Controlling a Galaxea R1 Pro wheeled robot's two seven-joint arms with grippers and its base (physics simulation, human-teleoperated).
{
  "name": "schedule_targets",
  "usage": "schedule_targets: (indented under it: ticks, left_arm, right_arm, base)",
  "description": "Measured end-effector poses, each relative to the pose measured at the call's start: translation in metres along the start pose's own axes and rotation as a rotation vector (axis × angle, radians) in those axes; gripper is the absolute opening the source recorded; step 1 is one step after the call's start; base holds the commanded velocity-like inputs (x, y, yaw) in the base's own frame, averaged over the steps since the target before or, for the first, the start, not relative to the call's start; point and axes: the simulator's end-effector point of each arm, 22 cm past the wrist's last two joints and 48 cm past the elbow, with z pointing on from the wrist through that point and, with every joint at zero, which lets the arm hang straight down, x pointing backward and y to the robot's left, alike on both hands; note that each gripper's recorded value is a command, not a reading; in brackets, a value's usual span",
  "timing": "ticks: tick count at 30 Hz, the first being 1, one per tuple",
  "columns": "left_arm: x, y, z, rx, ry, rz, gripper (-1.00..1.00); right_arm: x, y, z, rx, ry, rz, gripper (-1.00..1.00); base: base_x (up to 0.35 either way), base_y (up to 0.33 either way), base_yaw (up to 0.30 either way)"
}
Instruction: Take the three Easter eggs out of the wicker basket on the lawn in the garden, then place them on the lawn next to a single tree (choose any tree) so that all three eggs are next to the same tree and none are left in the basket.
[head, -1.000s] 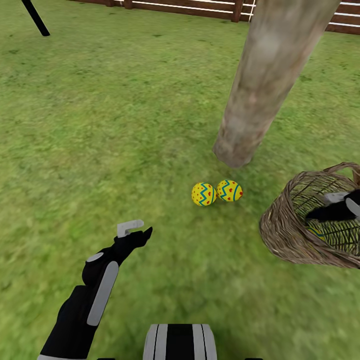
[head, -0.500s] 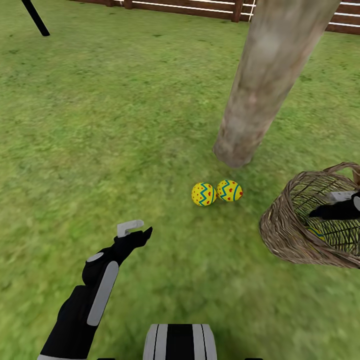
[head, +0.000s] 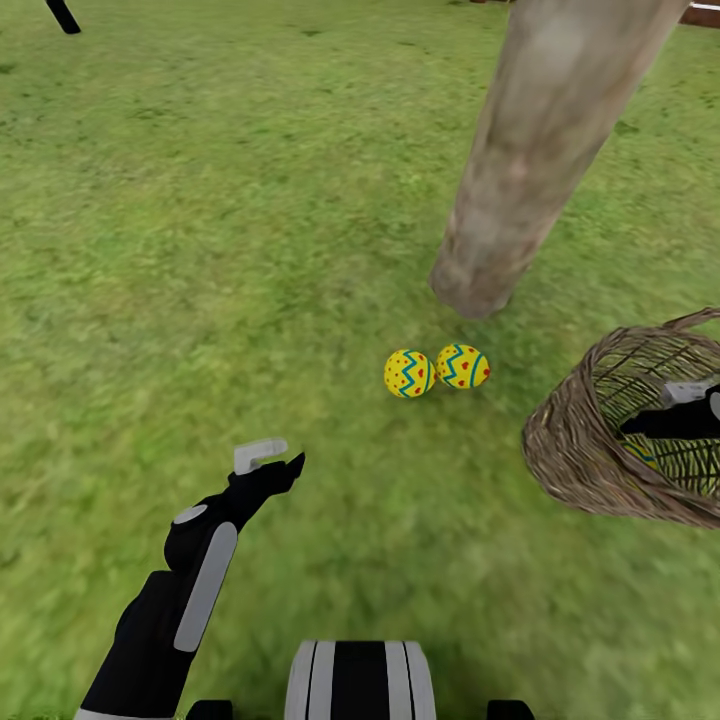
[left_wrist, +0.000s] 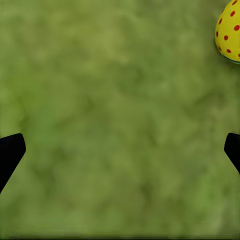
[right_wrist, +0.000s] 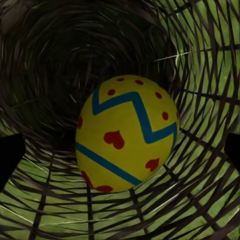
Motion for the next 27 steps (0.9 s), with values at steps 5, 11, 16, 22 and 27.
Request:
schedule_targets:
  ticks: [5, 11, 16, 22, 27]
  left_arm:
    - [0.010, 0.004, 0.006, -0.006, 0.020, -0.004, 1.00]
    - [0.023, 0.009, 0.014, -0.013, 0.043, -0.008, 1.00]
    - [0.034, 0.014, 0.020, -0.018, 0.063, -0.012, 1.00]
    - [0.046, 0.019, 0.026, -0.026, 0.086, -0.015, 1.00]
    - [0.048, 0.020, 0.028, -0.027, 0.089, -0.015, 1.00]
  right_arm:
    - [0.006, 0.002, 0.012, 0.002, 0.019, -0.004, 1.00]
    - [0.014, 0.004, 0.026, 0.006, 0.043, -0.009, 1.00]
    - [0.021, 0.004, 0.038, 0.011, 0.063, -0.014, 1.00]
    - [0.030, 0.004, 0.051, 0.016, 0.086, -0.018, 1.00]
    - [0.031, 0.002, 0.052, 0.019, 0.089, -0.016, 1.00]
  base:
    - [0.000, 0.000, 0.000]
    - [0.000, 0.000, 0.000]
    - [0.000, 0.000, 0.000]
    - [0.000, 0.000, 0.000]
    - [0.000, 0.000, 0.000]
